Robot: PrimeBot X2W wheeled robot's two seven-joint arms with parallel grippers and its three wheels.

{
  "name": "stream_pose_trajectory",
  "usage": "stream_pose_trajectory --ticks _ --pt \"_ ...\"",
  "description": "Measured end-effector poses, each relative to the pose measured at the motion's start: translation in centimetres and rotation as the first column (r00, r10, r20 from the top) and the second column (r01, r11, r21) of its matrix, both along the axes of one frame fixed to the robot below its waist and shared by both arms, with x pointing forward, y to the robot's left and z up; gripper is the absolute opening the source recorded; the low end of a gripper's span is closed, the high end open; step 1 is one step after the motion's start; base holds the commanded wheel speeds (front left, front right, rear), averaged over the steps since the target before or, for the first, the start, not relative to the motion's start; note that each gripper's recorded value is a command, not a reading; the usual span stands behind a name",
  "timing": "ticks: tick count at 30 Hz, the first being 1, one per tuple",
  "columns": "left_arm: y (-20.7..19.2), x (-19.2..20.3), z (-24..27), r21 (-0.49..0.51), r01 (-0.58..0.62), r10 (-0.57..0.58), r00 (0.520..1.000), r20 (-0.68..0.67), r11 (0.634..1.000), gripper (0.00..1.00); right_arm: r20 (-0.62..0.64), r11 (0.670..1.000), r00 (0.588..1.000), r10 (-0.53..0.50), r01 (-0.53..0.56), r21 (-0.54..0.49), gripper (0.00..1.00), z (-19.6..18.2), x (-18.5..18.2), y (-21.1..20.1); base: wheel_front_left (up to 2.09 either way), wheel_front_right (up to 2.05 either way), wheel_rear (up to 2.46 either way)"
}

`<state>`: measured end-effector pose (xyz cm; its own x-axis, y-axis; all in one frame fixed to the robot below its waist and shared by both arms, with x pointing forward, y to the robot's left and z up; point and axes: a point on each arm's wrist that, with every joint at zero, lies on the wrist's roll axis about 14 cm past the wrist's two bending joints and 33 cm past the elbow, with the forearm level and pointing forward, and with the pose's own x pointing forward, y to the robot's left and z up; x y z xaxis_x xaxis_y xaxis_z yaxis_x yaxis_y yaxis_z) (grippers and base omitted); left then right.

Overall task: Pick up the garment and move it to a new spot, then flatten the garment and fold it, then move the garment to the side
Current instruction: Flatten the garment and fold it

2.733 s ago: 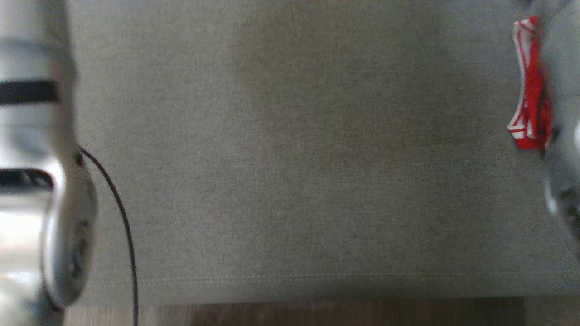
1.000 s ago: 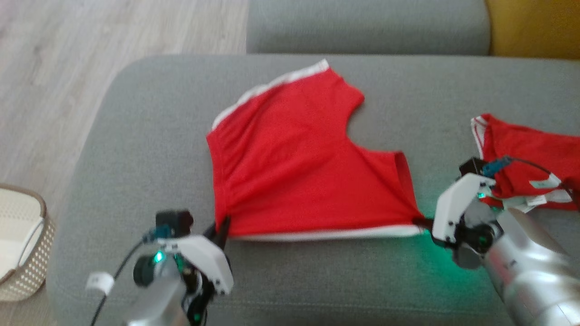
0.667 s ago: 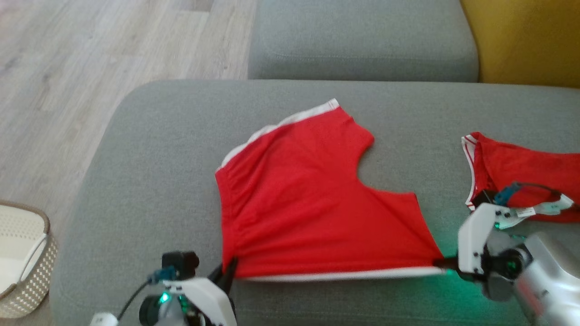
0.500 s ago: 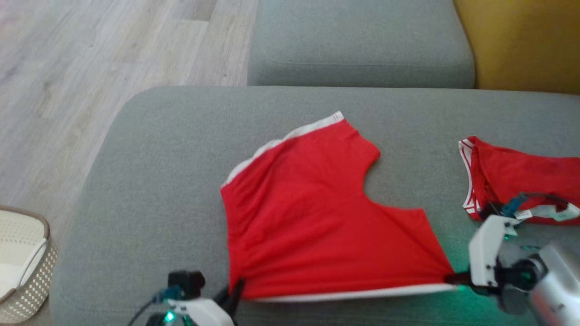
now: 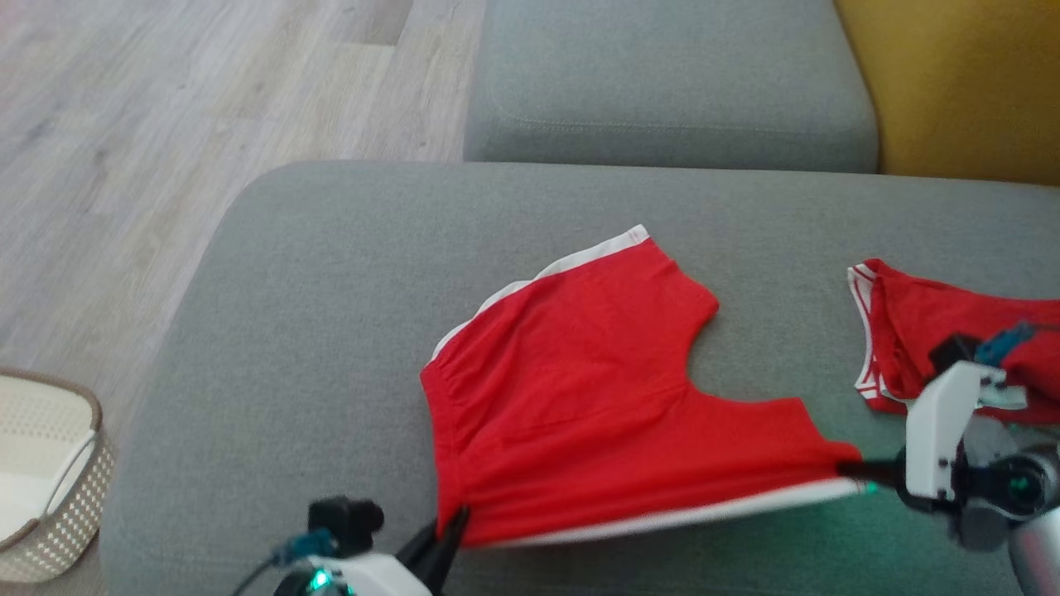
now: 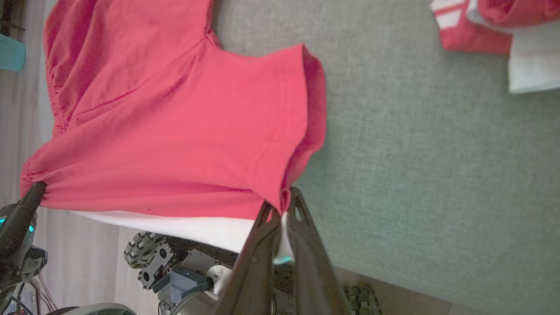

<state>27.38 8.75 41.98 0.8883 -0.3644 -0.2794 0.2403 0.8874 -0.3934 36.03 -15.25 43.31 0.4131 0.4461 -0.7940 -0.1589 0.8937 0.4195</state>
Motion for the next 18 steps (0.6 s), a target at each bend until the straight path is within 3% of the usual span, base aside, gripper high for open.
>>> stream_pose_trajectory --ticks 8,18 --pt "1.4 2.6 3.5 -0.087 -0.073 0.075 0.997 0.026 0.994 0.0 0.107 0.998 0.994 -0.007 0.0 0.063 0.0 3.7 3.7 3.3 0.0 0.0 0.0" --pt "1.8 9.9 6.7 -0.143 -0.092 0.097 0.995 0.027 0.985 0.0 0.229 0.998 0.973 0.013 -0.027 0.056 0.0 8.0 12.9 8.5 0.0 0.0 0.0"
